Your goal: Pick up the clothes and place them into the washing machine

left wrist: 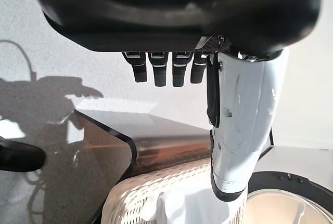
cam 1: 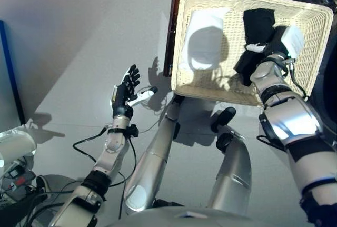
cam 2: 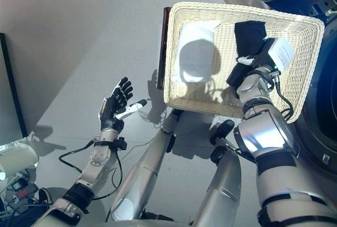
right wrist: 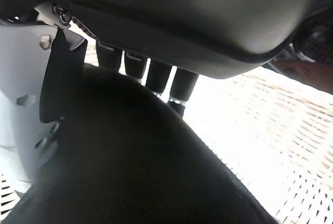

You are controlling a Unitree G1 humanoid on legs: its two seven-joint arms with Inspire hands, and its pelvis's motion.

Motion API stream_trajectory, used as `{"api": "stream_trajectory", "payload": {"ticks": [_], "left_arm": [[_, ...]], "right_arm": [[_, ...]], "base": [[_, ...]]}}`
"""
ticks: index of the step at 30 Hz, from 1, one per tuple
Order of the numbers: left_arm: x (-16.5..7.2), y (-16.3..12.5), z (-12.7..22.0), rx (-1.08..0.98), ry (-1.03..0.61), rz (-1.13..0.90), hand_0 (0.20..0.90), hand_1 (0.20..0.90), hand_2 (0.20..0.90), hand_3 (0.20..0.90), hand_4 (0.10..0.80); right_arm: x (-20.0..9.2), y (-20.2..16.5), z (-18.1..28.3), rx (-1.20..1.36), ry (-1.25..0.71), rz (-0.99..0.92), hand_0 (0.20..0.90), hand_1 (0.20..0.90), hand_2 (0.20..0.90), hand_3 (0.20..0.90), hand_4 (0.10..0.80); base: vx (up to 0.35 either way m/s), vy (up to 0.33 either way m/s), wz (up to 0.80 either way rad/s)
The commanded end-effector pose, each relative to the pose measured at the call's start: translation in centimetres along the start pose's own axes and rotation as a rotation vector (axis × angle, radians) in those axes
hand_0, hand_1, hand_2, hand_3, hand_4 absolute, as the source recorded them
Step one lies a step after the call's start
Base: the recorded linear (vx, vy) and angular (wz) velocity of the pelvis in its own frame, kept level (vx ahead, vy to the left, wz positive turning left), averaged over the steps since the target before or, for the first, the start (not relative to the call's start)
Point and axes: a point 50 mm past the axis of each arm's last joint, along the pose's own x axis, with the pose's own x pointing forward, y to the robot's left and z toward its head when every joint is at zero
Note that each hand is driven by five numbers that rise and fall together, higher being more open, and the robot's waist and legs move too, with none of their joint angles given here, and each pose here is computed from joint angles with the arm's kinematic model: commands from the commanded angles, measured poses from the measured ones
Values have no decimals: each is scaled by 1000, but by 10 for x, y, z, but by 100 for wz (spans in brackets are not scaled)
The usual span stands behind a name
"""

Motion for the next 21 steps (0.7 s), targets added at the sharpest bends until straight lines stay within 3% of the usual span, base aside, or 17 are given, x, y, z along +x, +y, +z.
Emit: {"api": "stream_trajectory", "payload": {"ticks": [1,7,8,10,16,18,19,21], "left_arm": [[-6,7,5,-8,-58,28,900,900,900,900,800],[-16,12,-14,18,37,16,900,900,900,900,800],[-20,15,-24,49,83,13,900,900,900,900,800],[-23,17,-29,67,111,4,900,900,900,900,800],[-59,37,-83,221,413,-9,900,900,900,900,800],[-65,39,-89,246,449,-15,900,900,900,900,800],[-79,39,-103,287,534,-44,900,900,900,900,800],[-85,40,-108,305,569,-56,900,900,900,900,800]], "right_arm": [[-11,19,-16,-64,17,94,200,200,200,200,300],[-12,15,-34,71,103,70,200,200,200,200,300],[-8,7,-46,255,180,26,200,200,200,200,300],[-8,4,-50,311,199,17,200,200,200,200,300],[-11,3,-67,898,352,-54,200,200,200,200,300],[-12,3,-73,930,370,-69,200,200,200,200,300],[-14,5,-73,1121,387,-81,200,200,200,200,300],[-13,2,-74,1140,387,-96,200,200,200,200,300]], "base": [[9,6,-11],[9,-2,-11],[29,13,-7],[33,21,-6],[21,17,-27],[-20,44,-15],[51,29,-23],[0,40,-34]]}}
